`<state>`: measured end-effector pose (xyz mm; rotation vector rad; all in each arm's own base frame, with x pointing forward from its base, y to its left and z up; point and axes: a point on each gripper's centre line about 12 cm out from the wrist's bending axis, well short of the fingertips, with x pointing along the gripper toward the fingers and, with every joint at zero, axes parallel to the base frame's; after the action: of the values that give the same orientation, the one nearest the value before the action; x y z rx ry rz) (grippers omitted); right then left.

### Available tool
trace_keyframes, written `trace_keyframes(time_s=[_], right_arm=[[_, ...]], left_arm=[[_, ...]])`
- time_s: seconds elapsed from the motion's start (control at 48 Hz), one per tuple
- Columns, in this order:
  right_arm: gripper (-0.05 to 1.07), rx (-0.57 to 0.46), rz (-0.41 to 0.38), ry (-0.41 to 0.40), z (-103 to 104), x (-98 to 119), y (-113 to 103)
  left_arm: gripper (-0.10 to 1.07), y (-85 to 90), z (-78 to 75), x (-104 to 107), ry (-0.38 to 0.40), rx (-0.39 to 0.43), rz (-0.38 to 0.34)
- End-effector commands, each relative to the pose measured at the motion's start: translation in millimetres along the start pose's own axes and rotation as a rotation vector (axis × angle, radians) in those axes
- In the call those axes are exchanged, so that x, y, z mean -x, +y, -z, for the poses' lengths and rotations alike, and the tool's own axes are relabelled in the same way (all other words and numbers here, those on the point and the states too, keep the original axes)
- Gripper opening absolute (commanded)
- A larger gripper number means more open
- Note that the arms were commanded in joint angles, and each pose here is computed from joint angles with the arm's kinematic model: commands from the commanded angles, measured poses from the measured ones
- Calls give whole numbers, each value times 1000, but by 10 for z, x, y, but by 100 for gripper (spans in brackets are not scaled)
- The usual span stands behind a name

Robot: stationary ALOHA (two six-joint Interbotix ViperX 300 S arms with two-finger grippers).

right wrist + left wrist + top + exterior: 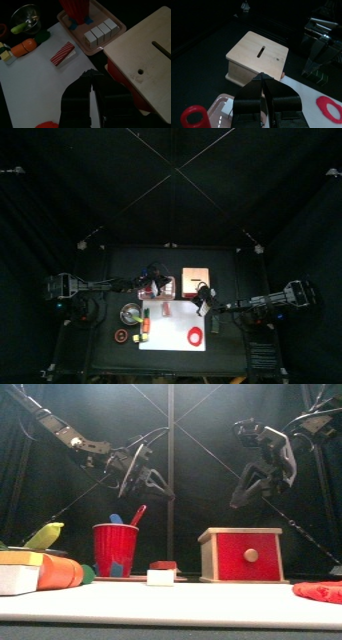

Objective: Put sushi roll onto cutting board

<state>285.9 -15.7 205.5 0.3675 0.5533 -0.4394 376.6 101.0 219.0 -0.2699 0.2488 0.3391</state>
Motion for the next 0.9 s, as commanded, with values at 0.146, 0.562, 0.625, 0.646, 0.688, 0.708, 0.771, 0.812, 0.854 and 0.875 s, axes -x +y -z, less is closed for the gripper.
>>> trace_keyframes(time_s=[0.146,0.562,0.625,0.646,0.688,0.708,0.771,0.812,0.854,0.875], right_arm=[[29,-54,-33,-9,-65,80,64],[30,-400,-197,167,339,665,198],[30,-465,-185,200,379,747,171],[30,-484,-177,209,383,773,163],[30,-515,-140,228,400,812,125],[31,-535,-106,243,408,843,98],[32,-555,-24,272,431,897,37],[33,-556,24,289,429,943,21],[34,-552,63,301,423,981,17],[35,-551,79,304,408,1007,21]], left_arm=[[38,-104,-41,102,-40,-30,36],[39,-322,65,326,-65,-94,122],[39,-317,78,334,-62,-95,121],[39,-316,82,335,-62,-95,121],[39,-316,82,335,-62,-95,121],[39,-315,80,335,-64,-93,120],[39,-314,83,332,-63,-92,120],[39,-314,83,332,-63,-92,120],[39,-310,94,335,-60,-89,119],[39,-310,94,335,-60,-89,119]])
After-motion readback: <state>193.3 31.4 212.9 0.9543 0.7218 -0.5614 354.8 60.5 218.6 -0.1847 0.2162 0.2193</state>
